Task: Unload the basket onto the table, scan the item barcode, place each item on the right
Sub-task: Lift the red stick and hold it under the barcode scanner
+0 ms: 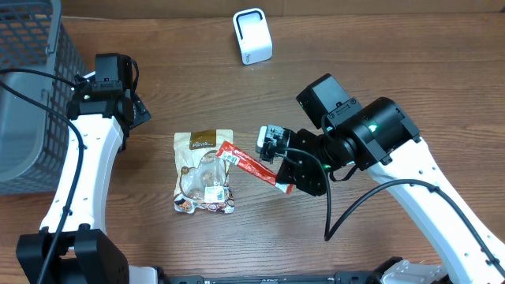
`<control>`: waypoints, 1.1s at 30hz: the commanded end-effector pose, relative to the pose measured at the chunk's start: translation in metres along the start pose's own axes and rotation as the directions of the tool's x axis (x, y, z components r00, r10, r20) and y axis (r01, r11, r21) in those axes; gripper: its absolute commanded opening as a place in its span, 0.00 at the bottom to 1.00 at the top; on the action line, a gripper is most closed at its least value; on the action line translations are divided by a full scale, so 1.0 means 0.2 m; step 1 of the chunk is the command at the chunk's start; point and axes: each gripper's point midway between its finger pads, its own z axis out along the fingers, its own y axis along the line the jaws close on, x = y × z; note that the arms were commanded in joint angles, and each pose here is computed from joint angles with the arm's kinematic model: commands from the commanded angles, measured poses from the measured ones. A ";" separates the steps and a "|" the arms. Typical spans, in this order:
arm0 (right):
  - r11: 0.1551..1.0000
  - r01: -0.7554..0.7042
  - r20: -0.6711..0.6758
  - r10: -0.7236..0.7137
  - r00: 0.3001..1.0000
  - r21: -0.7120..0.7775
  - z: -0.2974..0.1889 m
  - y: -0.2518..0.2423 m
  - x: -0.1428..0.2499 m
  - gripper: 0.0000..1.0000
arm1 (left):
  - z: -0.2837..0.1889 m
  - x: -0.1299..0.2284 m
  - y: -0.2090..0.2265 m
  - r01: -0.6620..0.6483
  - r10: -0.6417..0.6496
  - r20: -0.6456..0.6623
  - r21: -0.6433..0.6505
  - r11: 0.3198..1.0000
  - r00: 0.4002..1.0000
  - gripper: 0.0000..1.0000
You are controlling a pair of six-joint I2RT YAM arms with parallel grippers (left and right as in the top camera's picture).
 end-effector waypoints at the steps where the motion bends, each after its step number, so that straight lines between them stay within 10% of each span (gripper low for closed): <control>1: 1.000 0.009 -0.024 -0.008 1.000 0.018 0.05 -0.04 0.04 0.04 | -0.01 -0.03 0.00 -0.014 0.014 0.018 -0.004 1.000 1.000 1.00; 6: 0.971 -0.158 -0.017 0.164 0.986 0.178 0.13 -0.25 0.05 0.04 | -0.01 -0.03 0.00 -0.014 0.014 0.018 -0.004 1.000 1.000 1.00; 13: 0.703 -0.458 0.149 0.456 0.877 0.544 0.11 -0.68 0.09 0.03 | -0.01 -0.03 0.00 -0.014 0.014 0.018 -0.004 1.000 1.000 1.00; 26: 0.578 -0.439 0.189 0.442 0.877 0.688 -0.22 -1.04 -0.06 0.03 | -0.01 -0.03 0.00 -0.014 0.014 0.018 -0.004 1.000 1.000 1.00; 33: 0.534 -0.181 0.053 0.246 0.968 0.826 -0.22 -1.35 -0.15 0.03 | -0.01 -0.03 0.00 -0.014 0.014 0.018 -0.004 1.000 1.000 1.00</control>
